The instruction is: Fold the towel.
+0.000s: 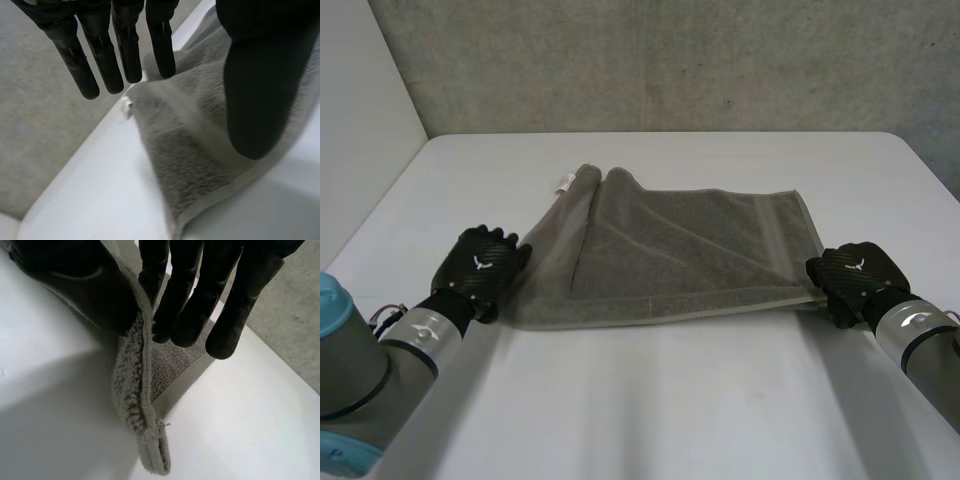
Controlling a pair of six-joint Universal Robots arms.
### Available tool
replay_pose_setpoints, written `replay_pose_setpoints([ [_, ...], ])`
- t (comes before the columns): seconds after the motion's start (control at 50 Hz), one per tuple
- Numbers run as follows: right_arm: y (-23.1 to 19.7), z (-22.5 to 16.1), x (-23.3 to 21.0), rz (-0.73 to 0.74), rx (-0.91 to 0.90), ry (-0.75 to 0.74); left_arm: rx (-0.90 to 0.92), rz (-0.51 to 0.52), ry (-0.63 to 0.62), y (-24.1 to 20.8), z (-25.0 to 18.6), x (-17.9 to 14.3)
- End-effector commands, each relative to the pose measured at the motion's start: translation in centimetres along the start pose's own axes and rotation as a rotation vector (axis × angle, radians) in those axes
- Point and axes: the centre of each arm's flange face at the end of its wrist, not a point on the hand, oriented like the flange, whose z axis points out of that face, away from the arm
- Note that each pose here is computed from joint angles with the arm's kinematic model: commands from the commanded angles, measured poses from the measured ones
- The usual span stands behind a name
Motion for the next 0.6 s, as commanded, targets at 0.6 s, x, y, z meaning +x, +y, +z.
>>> replay_pose_setpoints([
  [0.6, 0.8, 0.4, -0.3, 0.001, -0.025, -0.013, -0.044, -0.119, 0.127, 2.5, 2.8, 1.6],
])
